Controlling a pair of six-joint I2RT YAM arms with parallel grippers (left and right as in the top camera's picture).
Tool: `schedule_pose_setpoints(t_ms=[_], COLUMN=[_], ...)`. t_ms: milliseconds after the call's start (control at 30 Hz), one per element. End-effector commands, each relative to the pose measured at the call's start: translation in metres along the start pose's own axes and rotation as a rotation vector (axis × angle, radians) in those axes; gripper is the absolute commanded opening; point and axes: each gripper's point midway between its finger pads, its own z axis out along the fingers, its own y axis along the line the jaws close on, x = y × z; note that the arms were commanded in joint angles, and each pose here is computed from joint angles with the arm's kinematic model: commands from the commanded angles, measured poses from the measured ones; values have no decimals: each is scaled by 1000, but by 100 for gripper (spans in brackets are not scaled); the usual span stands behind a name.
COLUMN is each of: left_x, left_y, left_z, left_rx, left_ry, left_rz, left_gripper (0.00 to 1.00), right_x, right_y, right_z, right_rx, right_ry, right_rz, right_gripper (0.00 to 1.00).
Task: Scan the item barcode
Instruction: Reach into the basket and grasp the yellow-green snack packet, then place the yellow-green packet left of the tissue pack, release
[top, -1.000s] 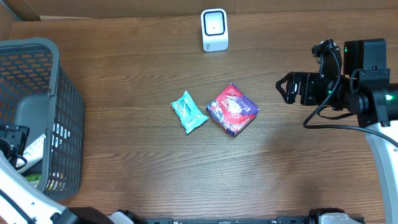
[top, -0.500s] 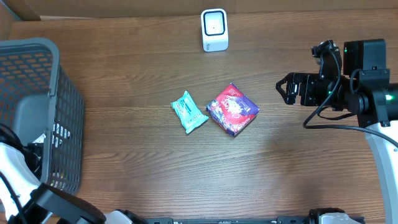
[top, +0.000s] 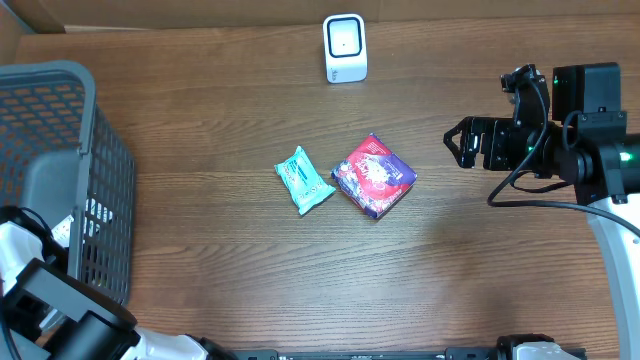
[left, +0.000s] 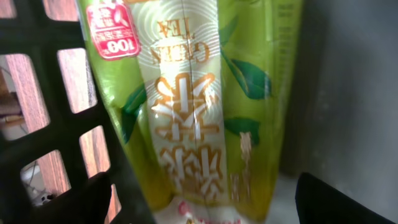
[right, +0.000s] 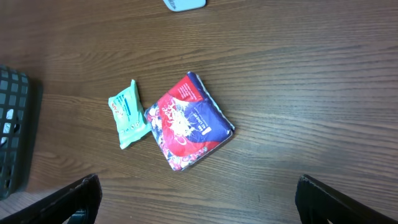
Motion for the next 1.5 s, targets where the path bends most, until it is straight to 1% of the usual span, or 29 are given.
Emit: schedule_pose_setpoints(t_ms=[0, 100, 167, 200, 233, 267, 533, 667, 833, 967, 1067, 1100, 1133, 1200, 1267, 1367, 1467], left_x=[-2, -2, -2, -2, -2, -2, 3, -1, -19, -34, -37, -30, -23, -2, 27, 89, 142], left_y=[4, 3, 2, 2, 2, 2, -6, -14, -28, -41, -46, -52, -57, -66, -76, -87, -92], left_z=[10, 12, 12, 12, 12, 12, 7, -14, -75, -145, -204, -240, -263, -299, -333, -372, -385], left_rx=[-35, -38, -37, -37, -37, -35, -19, -14, 26, 105, 182, 255, 312, 422, 540, 711, 761], left_ry=[-2, 1, 0, -1, 0, 0, 2, -10, -64, -158, -246, -294, -321, -357, -400, -430, -451], left_rz=[-24, -21, -15, -16, -15, -11, 74, 106, 125, 191, 255, 321, 373, 488, 633, 879, 1072], left_gripper=[69, 58, 54, 49, 29, 4, 4, 4, 4, 4, 4, 4, 4, 4, 4, 4, 4], right_x=[-7, -7, -7, -7, -7, -7, -8, -10, -10, -10, -10, -11, -11, -12, -12, -12, -12], right_y=[4, 4, 4, 4, 4, 4, 4, 4, 4, 4, 5, 5, 5, 5, 5, 5, 5], right_z=[-6, -6, -6, -6, -6, -6, -6, -6, -6, -6, -6, -7, -7, -7, -7, -7, -7], right_rx=[-3, -3, -3, -3, -3, -3, -4, -4, -4, -4, -5, -5, -5, -6, -5, -5, -5], right_ry=[-26, -27, -27, -27, -27, -27, -32, -36, -38, -38, -39, -41, -43, -46, -46, -46, -46], right_rz=[-24, -25, -24, -25, -25, -25, -27, -29, -29, -29, -29, -30, -31, -32, -32, -32, -32], right_gripper=[100, 100, 100, 100, 100, 100, 100, 100, 100, 100, 100, 100, 100, 100, 100, 100, 100])
